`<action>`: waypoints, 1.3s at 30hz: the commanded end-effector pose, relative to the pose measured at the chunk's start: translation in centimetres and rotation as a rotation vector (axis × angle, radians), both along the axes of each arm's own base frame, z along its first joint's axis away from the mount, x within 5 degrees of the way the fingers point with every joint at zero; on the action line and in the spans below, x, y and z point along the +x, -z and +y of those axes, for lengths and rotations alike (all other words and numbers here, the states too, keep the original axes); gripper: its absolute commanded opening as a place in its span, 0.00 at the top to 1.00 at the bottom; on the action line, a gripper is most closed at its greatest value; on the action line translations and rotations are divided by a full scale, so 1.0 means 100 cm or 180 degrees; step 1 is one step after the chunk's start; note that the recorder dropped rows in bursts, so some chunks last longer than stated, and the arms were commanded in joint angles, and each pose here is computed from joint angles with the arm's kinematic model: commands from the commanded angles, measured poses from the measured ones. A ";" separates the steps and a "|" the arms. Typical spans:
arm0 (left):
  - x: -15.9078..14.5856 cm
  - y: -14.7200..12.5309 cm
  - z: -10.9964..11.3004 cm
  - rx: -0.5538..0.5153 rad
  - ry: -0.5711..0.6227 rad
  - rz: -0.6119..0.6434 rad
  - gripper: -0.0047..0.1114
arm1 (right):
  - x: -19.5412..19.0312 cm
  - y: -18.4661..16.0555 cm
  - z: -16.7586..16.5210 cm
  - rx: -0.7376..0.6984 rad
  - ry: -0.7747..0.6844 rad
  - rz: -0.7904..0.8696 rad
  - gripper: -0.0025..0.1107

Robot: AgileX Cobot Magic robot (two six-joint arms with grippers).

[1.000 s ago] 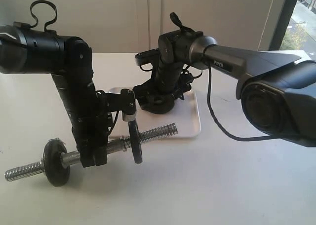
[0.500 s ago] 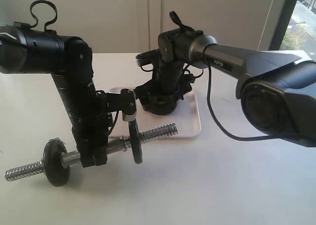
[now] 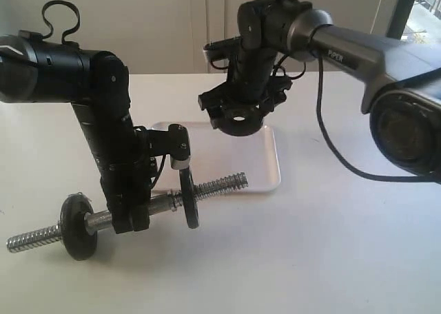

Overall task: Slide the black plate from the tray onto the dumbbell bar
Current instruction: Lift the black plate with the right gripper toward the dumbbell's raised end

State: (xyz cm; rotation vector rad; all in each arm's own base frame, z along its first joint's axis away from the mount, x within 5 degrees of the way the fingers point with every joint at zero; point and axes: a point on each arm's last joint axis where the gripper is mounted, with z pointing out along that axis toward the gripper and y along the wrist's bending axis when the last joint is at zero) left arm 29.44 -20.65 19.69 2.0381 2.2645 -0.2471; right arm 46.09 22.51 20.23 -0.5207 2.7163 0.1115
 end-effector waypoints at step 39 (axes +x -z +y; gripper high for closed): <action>-0.008 -0.027 -0.005 -0.0329 -0.0114 0.0025 0.96 | -0.096 -0.024 -0.144 0.3119 -0.0278 0.0659 0.98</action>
